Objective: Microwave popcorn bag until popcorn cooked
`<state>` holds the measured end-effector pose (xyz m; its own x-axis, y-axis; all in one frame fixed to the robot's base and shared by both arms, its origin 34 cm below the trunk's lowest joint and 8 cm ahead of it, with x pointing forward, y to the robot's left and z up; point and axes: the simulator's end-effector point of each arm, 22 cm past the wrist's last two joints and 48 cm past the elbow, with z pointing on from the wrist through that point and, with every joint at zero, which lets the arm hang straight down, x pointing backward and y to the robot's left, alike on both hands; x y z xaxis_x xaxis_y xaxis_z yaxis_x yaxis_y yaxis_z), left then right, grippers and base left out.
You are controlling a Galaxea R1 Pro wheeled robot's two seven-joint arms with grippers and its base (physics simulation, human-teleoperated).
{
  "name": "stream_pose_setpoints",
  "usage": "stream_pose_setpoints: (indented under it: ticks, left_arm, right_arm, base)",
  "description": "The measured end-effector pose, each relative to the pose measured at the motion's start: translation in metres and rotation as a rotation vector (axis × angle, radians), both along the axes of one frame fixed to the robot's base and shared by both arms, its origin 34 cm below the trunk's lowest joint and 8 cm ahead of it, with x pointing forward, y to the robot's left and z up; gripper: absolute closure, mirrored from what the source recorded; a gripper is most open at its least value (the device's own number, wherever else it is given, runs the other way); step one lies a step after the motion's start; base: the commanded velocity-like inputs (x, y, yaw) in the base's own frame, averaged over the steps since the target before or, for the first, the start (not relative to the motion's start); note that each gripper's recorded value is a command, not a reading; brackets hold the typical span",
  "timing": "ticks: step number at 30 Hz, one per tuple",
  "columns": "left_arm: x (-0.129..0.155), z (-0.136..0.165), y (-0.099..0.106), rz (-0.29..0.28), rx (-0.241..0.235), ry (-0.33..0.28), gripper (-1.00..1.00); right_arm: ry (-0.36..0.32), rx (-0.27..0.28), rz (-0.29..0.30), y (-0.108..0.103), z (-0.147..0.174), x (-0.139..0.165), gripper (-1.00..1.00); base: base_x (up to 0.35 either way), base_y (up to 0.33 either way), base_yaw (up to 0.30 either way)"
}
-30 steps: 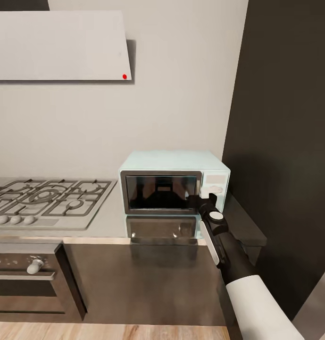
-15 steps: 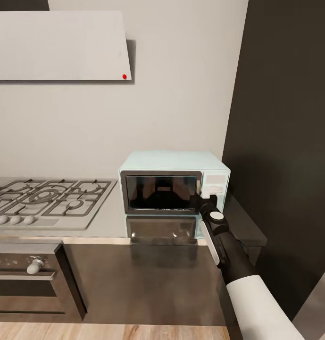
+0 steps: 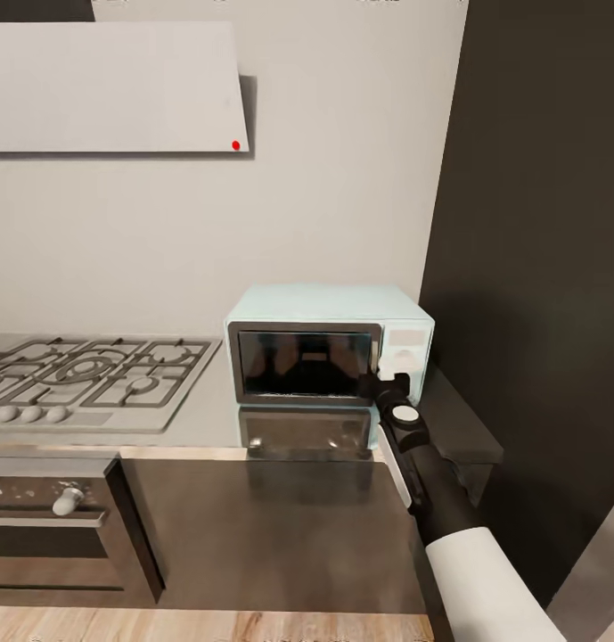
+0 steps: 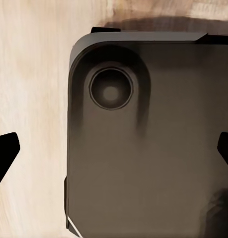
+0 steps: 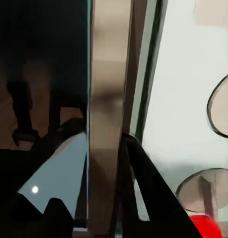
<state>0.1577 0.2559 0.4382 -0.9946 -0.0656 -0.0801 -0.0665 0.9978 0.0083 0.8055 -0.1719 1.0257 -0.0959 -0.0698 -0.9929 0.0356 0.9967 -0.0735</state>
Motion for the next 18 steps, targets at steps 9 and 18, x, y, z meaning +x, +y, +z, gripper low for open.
stream_pose_setpoints:
  ticks: [9, 18]
  left_arm:
    - [0.001, 0.0, 0.0, 0.0, 0.0, -0.001, -1.0]
    - [0.0, 0.0, 0.0, 0.0, 0.001, 0.0, -1.0]
  right_arm:
    - [0.012, 0.063, 0.035, 0.015, -0.004, -0.001, 1.0]
    - [0.008, -0.001, 0.102, 0.047, -0.005, -0.005, 1.0]
  base:
    - [-0.324, 0.0, 0.0]
    - [-0.303, 0.0, 0.0]
